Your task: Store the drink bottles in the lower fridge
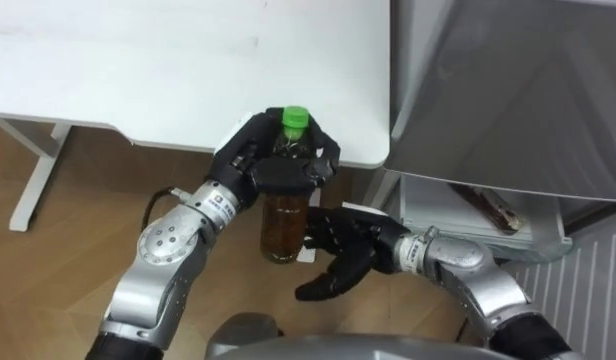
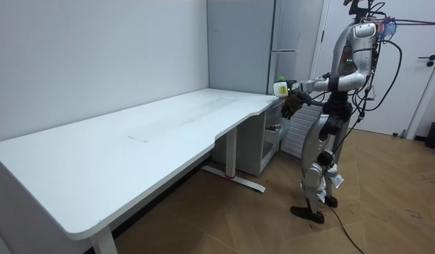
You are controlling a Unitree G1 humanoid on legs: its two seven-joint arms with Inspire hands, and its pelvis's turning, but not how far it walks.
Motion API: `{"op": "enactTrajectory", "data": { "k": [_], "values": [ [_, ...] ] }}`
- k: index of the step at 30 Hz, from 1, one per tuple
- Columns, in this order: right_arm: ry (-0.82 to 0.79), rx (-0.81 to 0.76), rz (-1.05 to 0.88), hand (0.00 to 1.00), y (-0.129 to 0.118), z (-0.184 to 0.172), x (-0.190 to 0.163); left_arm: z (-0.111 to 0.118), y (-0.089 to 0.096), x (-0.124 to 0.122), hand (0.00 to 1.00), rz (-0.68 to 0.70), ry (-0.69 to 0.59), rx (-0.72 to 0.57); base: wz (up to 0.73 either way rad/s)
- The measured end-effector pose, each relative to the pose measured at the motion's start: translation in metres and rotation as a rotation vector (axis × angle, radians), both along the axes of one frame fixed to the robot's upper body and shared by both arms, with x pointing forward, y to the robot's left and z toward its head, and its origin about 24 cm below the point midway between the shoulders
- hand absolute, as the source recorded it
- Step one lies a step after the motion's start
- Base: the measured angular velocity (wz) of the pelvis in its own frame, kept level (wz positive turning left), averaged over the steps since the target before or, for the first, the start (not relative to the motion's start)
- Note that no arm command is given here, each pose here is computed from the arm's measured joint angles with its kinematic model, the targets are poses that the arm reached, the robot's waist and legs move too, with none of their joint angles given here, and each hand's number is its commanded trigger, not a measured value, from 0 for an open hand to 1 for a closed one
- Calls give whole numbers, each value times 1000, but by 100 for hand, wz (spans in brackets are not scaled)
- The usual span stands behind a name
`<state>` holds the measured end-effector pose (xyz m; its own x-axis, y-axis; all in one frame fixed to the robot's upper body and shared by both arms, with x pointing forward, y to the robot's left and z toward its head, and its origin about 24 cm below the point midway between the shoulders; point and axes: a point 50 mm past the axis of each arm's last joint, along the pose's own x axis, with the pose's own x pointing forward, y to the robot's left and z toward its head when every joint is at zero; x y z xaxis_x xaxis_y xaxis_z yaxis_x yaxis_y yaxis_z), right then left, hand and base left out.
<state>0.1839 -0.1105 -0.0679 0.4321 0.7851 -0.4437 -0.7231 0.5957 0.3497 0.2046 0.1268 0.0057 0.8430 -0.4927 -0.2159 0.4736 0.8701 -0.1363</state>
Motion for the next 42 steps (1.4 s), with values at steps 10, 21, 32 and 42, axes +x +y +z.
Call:
{"op": "enactTrajectory", "data": {
  "k": [10, 21, 32, 42],
  "values": [
    [59, 231, -117, 0, 8, 7, 2, -1, -10, -4, 100, -79, 9, -22, 0],
    [127, 267, -180, 100, 11, 1, -9, -9, -12, -6, 100, -91, 42, -29, 0],
    [141, 248, -175, 100, 9, -2, -12, -13, -18, -9, 95, -110, 51, -46, 0],
    [120, 243, -166, 100, 11, -2, -12, -12, -19, -9, 0, -96, 56, -70, 0]
  ]
}}
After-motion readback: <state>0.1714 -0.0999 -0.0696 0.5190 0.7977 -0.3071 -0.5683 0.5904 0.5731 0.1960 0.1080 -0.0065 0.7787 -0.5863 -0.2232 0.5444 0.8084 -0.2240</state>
